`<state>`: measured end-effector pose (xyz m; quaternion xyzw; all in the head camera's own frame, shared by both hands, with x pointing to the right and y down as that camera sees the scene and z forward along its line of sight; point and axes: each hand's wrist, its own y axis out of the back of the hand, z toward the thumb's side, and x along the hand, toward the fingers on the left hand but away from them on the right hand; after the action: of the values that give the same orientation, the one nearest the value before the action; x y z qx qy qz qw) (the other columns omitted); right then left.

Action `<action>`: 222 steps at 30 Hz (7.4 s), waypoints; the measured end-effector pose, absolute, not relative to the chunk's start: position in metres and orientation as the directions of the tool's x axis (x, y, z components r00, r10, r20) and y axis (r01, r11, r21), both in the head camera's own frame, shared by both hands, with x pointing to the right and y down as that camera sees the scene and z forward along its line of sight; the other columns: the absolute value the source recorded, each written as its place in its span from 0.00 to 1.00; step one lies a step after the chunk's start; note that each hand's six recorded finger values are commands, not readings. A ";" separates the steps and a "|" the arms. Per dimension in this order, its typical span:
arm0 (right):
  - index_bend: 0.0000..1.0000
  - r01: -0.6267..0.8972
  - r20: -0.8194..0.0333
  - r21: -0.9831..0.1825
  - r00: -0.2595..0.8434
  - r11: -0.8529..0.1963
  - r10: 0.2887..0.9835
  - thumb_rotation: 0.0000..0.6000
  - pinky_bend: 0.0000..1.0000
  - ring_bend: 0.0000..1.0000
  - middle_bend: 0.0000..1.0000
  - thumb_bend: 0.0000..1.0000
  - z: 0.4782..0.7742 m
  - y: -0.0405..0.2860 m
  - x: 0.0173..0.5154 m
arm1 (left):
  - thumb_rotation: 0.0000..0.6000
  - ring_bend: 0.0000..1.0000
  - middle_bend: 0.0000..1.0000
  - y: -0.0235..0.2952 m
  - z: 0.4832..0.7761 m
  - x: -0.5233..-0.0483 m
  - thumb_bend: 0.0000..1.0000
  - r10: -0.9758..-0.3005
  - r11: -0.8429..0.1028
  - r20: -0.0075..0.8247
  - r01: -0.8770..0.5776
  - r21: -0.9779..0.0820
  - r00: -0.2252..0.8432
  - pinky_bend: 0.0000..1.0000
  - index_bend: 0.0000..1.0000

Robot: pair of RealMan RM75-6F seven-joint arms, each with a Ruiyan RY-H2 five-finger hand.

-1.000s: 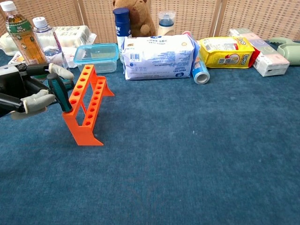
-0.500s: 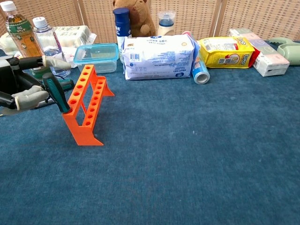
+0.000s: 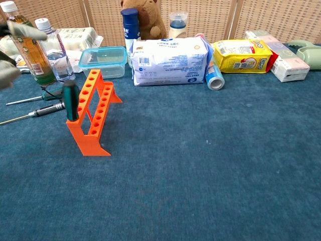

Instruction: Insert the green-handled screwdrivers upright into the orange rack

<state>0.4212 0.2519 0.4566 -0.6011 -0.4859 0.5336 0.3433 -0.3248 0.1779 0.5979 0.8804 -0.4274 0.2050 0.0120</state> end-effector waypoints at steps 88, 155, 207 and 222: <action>0.13 0.217 -0.331 -0.925 -0.051 -0.313 0.942 1.00 0.00 0.03 0.16 0.00 0.463 0.249 0.426 | 1.00 0.87 0.90 0.071 0.755 -0.335 0.35 -0.702 -0.611 0.705 -0.423 -0.670 -0.103 0.91 0.24; 0.13 0.227 -0.324 -0.924 -0.043 -0.307 0.945 1.00 0.00 0.03 0.16 0.00 0.459 0.249 0.426 | 1.00 0.87 0.90 0.066 0.776 -0.329 0.50 -0.657 -0.647 0.731 -0.359 -0.673 -0.185 0.91 0.49; 0.13 0.220 -0.334 -0.921 -0.026 -0.320 0.942 1.00 0.00 0.03 0.16 0.00 0.461 0.253 0.420 | 1.00 0.87 0.90 0.079 0.589 -0.308 0.51 -0.828 -0.503 0.538 -0.637 -0.583 0.162 0.91 0.52; 0.13 0.210 -0.341 -0.921 -0.027 -0.328 0.940 1.00 0.00 0.03 0.16 0.00 0.464 0.253 0.419 | 1.00 0.87 0.90 0.105 0.557 -0.295 0.51 -0.800 -0.544 0.441 -0.802 -0.246 0.407 0.91 0.52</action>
<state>0.4191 0.2530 0.4640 -0.6102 -0.4712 0.5400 0.3377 -0.2952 0.1054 0.5569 0.8388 -0.4774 0.2617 0.0025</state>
